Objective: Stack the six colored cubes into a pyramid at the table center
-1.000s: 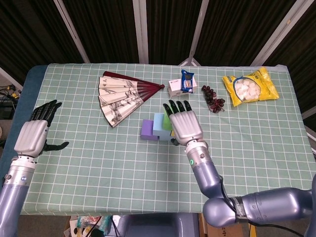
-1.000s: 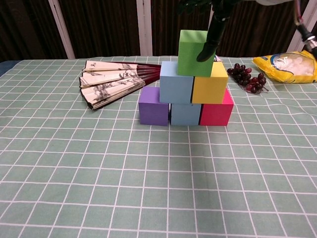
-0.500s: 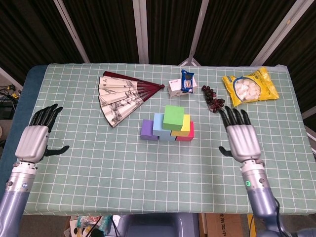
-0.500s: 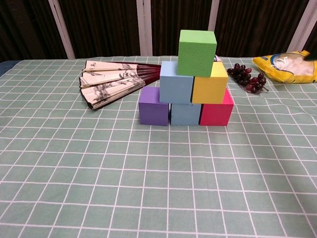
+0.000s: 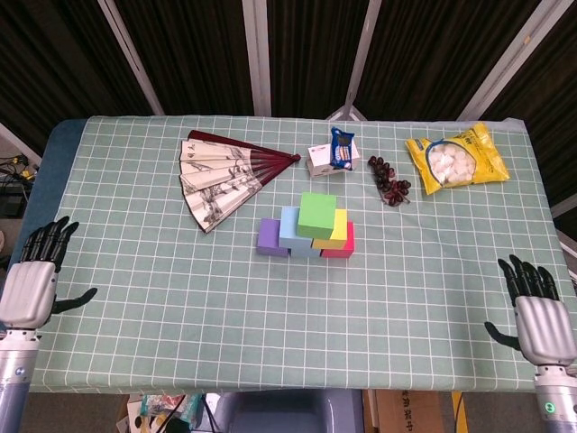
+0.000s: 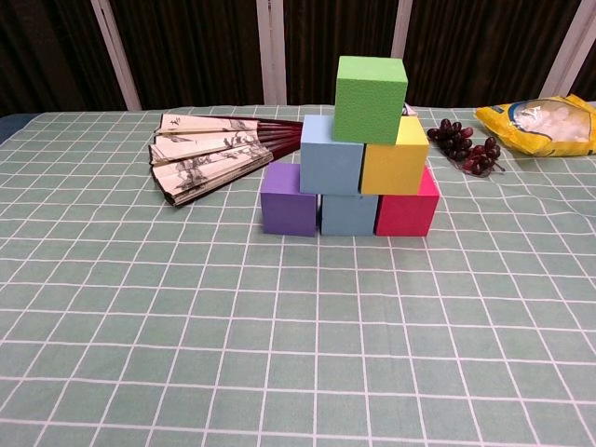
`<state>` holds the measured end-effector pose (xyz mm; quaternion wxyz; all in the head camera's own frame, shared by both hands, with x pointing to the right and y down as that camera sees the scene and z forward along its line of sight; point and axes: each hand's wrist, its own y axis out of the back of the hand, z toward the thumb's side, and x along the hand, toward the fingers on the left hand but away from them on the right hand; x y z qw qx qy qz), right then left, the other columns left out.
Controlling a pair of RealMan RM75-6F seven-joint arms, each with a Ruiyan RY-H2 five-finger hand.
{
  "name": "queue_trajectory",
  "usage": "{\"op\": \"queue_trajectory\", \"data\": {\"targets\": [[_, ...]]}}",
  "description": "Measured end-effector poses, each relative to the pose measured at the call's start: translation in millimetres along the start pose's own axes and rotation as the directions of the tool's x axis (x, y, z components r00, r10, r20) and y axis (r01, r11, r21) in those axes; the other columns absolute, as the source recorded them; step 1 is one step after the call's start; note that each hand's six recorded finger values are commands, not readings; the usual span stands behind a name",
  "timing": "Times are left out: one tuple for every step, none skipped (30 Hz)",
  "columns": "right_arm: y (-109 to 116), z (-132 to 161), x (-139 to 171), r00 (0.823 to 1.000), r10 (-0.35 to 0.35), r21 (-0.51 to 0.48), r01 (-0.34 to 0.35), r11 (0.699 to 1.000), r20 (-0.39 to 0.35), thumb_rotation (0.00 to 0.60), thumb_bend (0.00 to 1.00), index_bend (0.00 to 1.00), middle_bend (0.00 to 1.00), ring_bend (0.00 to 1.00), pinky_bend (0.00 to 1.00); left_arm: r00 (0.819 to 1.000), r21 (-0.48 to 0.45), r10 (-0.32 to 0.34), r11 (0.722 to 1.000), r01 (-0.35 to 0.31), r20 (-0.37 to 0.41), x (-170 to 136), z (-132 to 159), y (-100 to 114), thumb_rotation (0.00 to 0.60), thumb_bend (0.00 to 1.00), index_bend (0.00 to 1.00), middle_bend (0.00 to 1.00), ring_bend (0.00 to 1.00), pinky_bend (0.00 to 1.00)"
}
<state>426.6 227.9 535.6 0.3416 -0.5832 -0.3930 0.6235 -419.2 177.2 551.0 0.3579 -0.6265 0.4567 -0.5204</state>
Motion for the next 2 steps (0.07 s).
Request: {"op": "queue_trajectory", "data": {"targets": [[0.1,-3.1,3.3,1.000,-0.011,0.008,0.011,1.000,-0.007,0.600,0.21,0.00,0.00,0.00,0.00,1.000,0.006,0.011,1.000,-0.011,0.004,-3.6,-3.4,0.0,0.600,0.03,0.00,0.00,0.00,0.00],[0.4,-5.4,6.3,1.000,-0.023,0.016,0.023,1.000,-0.015,0.600,0.21,0.00,0.00,0.00,0.00,1.000,0.012,0.018,1.000,-0.018,0.007,-6.1,-5.9,0.0,0.600,0.03,0.00,0.00,0.00,0.00]]}}
